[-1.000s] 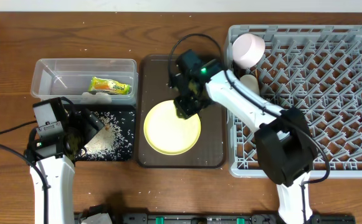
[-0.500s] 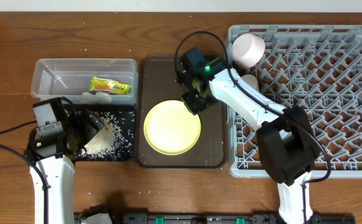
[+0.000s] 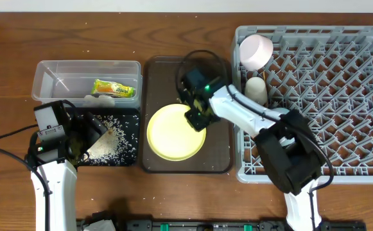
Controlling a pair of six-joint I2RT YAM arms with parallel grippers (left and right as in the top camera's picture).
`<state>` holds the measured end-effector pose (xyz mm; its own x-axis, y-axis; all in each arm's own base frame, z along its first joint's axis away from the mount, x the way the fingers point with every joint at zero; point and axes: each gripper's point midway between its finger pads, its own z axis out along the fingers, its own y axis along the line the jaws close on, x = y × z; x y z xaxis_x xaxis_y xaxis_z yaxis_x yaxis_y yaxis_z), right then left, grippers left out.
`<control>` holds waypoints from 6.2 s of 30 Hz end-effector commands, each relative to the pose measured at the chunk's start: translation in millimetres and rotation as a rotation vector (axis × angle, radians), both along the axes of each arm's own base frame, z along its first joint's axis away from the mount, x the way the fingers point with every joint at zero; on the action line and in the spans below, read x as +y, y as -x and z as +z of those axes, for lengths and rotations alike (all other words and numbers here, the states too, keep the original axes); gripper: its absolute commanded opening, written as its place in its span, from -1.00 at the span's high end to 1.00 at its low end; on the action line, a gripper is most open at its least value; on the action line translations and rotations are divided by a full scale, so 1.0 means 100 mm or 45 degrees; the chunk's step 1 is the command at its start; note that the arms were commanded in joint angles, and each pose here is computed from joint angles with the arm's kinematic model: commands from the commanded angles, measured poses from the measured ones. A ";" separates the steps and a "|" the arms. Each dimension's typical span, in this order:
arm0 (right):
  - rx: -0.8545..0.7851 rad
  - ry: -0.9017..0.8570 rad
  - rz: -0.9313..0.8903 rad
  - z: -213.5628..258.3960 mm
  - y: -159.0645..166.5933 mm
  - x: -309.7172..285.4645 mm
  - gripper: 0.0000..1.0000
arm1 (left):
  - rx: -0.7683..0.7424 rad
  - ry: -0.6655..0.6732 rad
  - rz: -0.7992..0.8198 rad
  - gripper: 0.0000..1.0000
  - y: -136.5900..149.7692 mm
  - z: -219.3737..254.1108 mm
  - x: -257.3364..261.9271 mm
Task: Sort waste into correct bins and load items into the dishwasher rack
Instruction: 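Lift the yellow plate and carry it right over the rack, then lower the yellow plate upright into the rack's upper slots, then open the right gripper and release the yellow plate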
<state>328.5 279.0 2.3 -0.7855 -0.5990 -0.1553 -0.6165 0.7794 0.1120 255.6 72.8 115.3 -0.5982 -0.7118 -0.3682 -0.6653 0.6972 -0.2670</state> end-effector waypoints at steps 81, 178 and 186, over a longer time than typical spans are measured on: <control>-0.739 0.891 -1.107 2.17 -0.94 -3.19 0.98 | -0.006 -0.018 0.021 -0.91 -0.01 0.04 0.05; -0.712 -0.124 -0.797 2.73 -1.18 -1.98 -0.99 | -0.007 -0.018 0.021 -0.91 -0.01 0.04 0.05; -0.881 -0.223 -0.804 3.36 -0.89 -2.05 -0.98 | -0.006 -0.018 0.021 -0.91 -0.01 0.04 0.05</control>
